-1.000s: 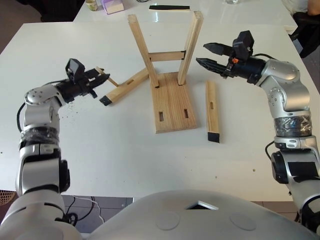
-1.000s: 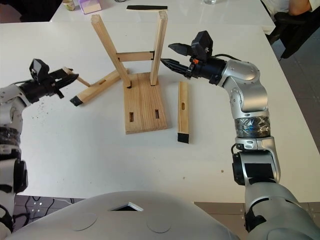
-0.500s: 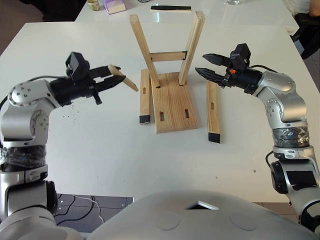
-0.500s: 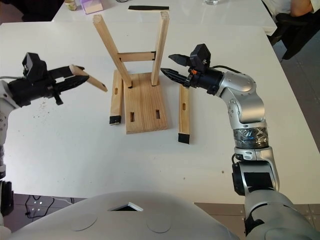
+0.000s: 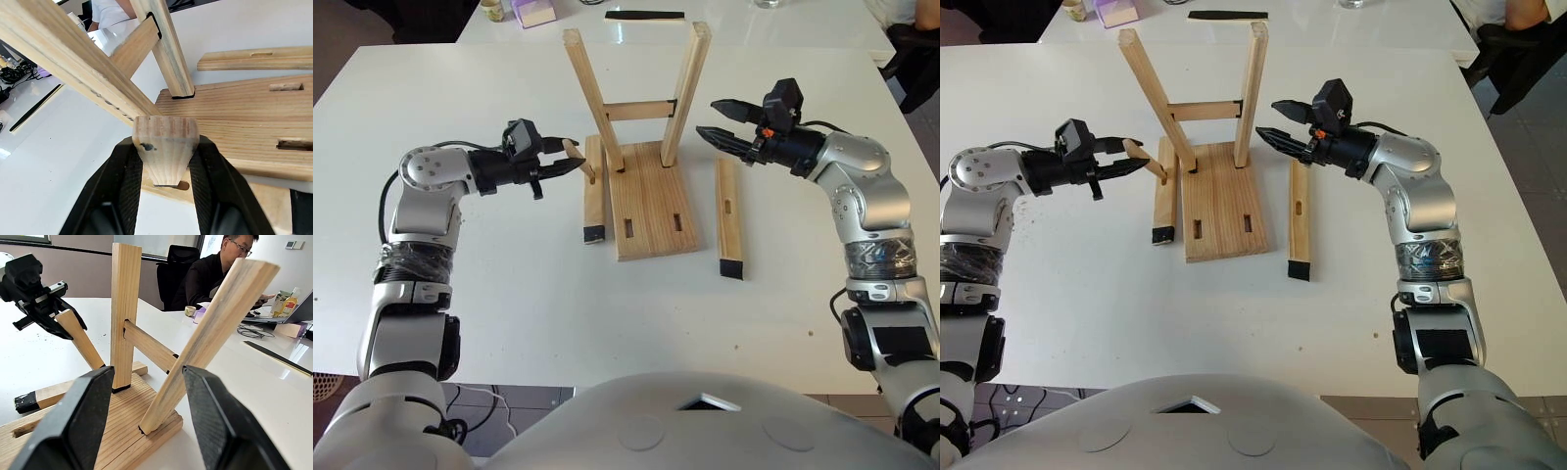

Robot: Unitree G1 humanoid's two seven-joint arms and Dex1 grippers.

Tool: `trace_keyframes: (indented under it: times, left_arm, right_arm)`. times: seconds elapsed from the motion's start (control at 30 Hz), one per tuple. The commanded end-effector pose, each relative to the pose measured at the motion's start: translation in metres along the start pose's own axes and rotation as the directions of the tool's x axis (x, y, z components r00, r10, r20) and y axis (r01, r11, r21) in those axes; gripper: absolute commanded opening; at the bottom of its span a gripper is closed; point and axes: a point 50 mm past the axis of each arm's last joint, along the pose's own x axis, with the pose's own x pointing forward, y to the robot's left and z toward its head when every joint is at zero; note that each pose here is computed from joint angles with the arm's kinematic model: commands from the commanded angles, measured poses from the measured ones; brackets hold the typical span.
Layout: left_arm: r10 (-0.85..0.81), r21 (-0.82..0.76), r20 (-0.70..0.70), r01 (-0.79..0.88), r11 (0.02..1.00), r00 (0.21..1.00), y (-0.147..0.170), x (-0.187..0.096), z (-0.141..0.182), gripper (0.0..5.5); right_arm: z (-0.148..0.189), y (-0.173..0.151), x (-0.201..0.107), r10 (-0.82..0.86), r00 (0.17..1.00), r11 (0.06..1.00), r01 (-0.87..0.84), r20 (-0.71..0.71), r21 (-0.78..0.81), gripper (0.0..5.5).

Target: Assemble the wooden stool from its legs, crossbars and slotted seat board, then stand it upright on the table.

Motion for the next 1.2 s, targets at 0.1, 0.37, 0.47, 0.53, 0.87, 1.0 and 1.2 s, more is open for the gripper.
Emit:
trace_keyframes:
  times: [0.1,0.37,0.47,0.53,0.87,1.0,1.2]
  left_arm:
    - [-0.003,0.014,-0.007,0.003,1.000,1.000,0.005,0.000,-0.001,1.31]
    - [-0.162,-0.019,-0.076,0.161,0.987,0.984,-0.015,-0.011,-0.006,1.31]
    - [-0.185,-0.028,-0.091,0.183,0.983,0.979,-0.015,-0.016,-0.001,1.31]
    - [-0.219,-0.055,-0.105,0.214,0.975,0.970,-0.017,-0.019,-0.001,1.31]
    - [-0.348,-0.227,-0.146,0.310,0.923,0.926,-0.023,-0.017,-0.020,1.31]
    - [-0.378,-0.247,-0.180,0.330,0.911,0.908,-0.020,-0.007,-0.032,1.31]
    - [-0.457,-0.285,-0.222,0.391,0.875,0.861,-0.043,-0.001,-0.056,1.30]
  right_arm:
    - [-0.003,0.002,0.004,0.001,1.000,1.000,-0.001,0.006,-0.002,2.55]
    - [-0.003,0.002,0.002,-0.011,1.000,1.000,0.011,0.005,0.002,2.55]
    - [-0.005,0.005,0.001,-0.016,1.000,1.000,0.016,0.006,0.009,2.55]
    - [-0.007,0.008,0.000,-0.019,1.000,1.000,0.019,0.005,0.015,2.55]
    - [-0.013,0.016,0.004,-0.023,1.000,0.999,0.023,0.006,0.043,2.55]
    - [-0.015,0.019,0.008,-0.021,1.000,0.998,0.021,0.007,0.055,2.55]
    - [-0.016,0.021,0.009,-0.027,1.000,0.997,0.026,0.010,0.072,2.55]
